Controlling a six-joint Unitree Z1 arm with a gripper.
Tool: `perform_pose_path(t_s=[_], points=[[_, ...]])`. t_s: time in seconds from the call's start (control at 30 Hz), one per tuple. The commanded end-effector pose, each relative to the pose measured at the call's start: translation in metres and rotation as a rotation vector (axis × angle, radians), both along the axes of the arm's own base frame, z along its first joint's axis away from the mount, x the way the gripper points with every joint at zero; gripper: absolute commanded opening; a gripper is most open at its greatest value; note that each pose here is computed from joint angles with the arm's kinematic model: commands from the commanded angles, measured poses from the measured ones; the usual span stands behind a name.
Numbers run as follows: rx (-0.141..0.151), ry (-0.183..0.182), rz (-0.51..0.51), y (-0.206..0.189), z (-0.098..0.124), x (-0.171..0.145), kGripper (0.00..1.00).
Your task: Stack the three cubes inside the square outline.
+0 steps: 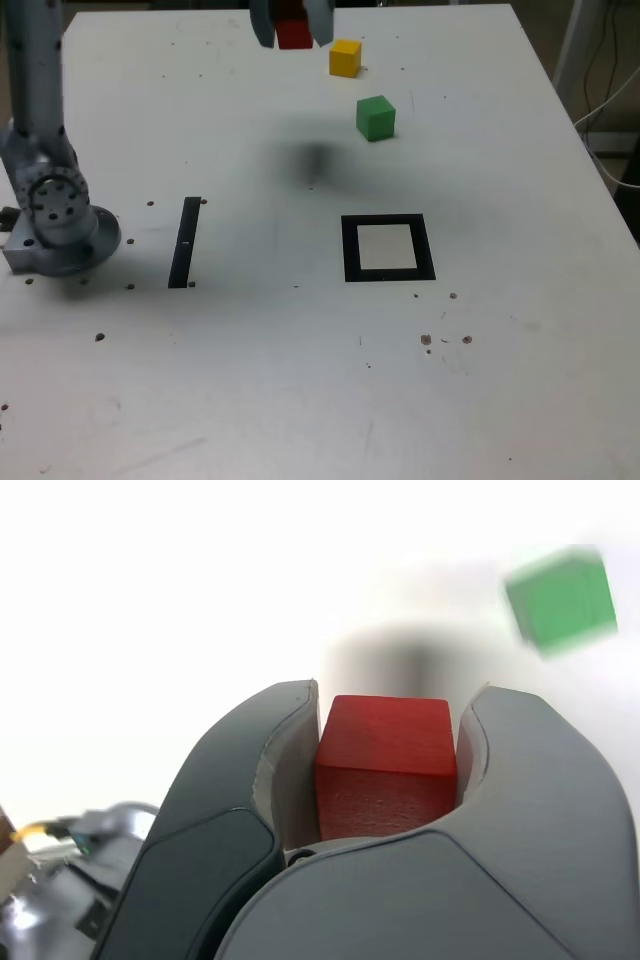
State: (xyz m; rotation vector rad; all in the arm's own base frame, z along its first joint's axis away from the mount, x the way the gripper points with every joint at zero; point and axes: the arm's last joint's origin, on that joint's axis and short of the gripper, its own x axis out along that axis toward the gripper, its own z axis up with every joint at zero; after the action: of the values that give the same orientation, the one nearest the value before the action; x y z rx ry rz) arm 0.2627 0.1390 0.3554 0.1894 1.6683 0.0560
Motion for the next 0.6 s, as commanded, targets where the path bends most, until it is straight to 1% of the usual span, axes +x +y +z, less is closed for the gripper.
perform_pose_path(t_s=[0.0, 0.17, 0.27, 0.43, 0.57], points=[[0.006, -0.015, -0.071, -0.037, 0.003, 0.006, 0.20], [0.001, -0.008, -0.080, -0.081, -0.006, 0.011, 0.20], [-0.012, 0.001, -0.074, -0.103, -0.016, 0.020, 0.20], [-0.049, 0.029, -0.059, -0.134, -0.033, 0.044, 0.20], [-0.084, 0.060, -0.017, -0.149, -0.050, 0.066, 0.20]])
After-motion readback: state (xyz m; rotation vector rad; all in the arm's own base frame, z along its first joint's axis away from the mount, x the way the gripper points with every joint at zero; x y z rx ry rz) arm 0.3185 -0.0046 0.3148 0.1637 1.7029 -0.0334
